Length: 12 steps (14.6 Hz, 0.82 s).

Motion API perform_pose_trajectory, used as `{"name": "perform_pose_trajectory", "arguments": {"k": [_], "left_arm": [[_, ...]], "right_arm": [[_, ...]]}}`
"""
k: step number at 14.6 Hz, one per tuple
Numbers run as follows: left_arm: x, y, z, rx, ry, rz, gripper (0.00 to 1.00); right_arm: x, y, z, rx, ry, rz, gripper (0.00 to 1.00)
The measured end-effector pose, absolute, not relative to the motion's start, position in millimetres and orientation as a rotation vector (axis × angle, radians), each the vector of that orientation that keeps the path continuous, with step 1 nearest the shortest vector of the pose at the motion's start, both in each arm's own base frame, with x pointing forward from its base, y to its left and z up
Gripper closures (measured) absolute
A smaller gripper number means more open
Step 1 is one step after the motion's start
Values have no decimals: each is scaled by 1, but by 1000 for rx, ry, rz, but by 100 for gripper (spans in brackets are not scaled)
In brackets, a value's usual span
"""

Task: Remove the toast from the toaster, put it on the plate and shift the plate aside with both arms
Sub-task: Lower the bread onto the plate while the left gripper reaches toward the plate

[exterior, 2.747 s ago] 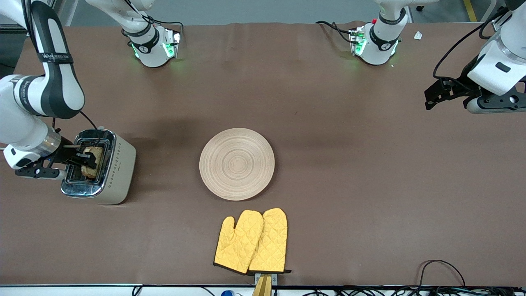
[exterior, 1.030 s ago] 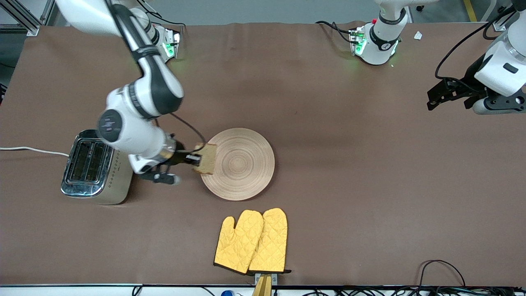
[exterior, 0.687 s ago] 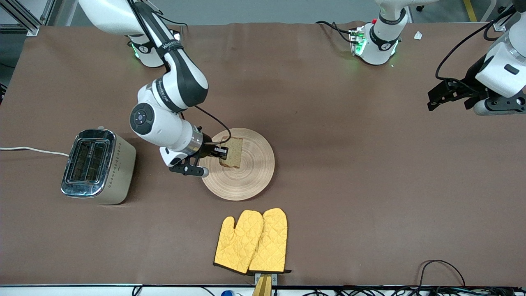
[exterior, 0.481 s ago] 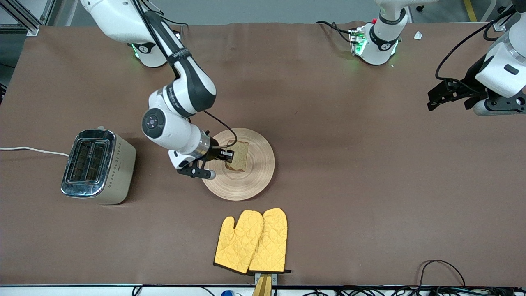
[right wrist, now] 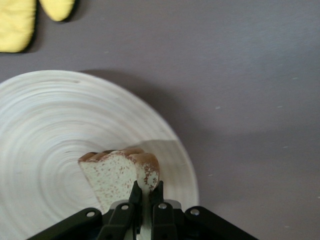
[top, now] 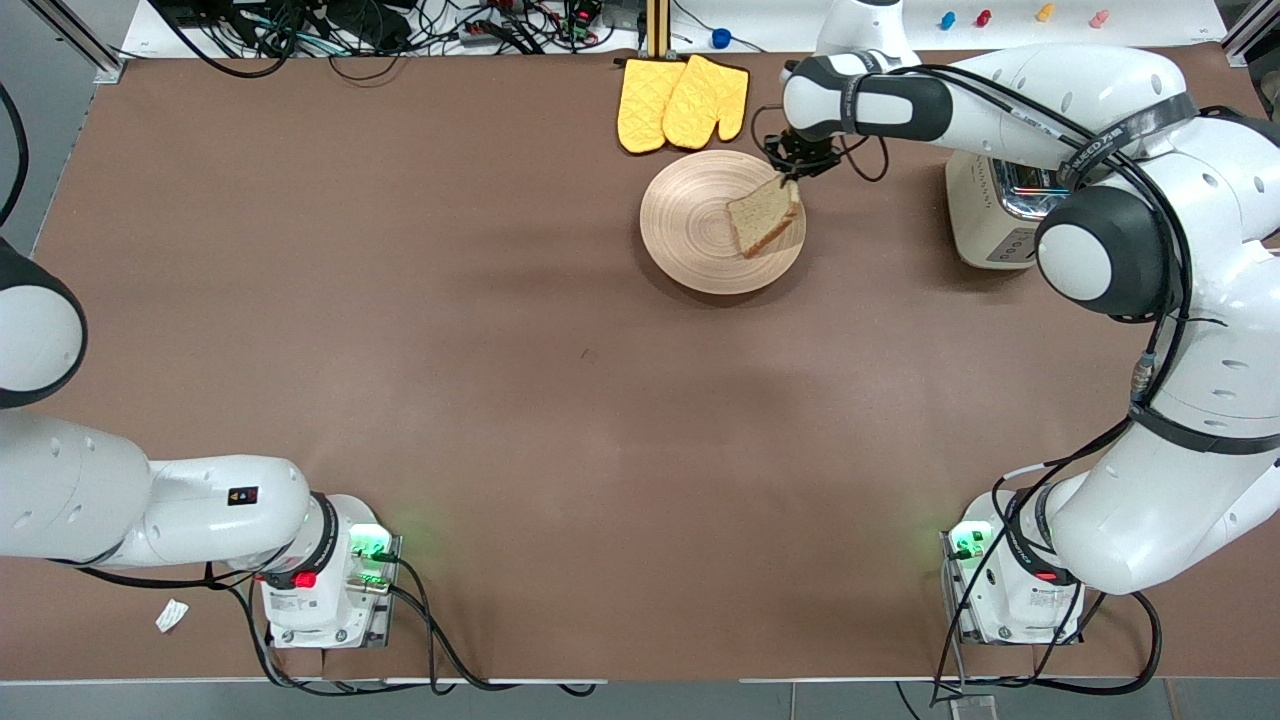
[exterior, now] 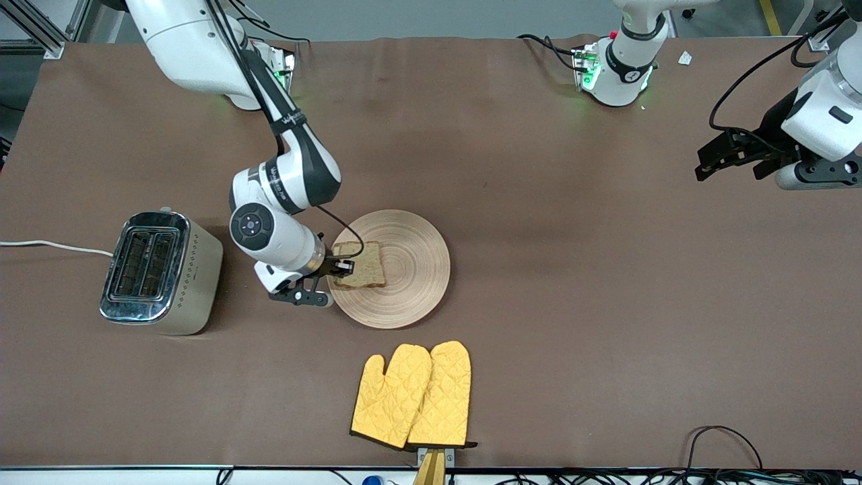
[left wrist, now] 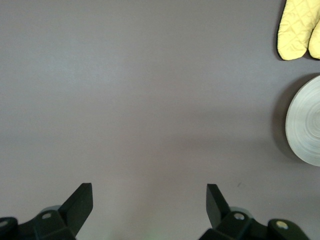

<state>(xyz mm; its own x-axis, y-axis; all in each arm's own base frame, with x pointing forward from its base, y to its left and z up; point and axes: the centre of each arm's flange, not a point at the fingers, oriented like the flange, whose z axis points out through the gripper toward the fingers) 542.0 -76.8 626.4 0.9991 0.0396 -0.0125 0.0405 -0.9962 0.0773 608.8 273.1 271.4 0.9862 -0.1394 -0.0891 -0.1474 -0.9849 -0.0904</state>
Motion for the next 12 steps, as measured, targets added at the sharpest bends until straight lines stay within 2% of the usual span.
{"name": "perform_pose_trajectory", "arguments": {"k": [5,8,12], "left_arm": [[544,-60,622,3013,110,-66,0],[547,-57,615,3001,97,-89,0],[551,-60,608,2955,100,-118,0]], "right_arm": [[611,262,269,-3054,247,139,89],[617,255,272,-3018,432,114,89],[625,243,276,-2845,660,171,89]]}}
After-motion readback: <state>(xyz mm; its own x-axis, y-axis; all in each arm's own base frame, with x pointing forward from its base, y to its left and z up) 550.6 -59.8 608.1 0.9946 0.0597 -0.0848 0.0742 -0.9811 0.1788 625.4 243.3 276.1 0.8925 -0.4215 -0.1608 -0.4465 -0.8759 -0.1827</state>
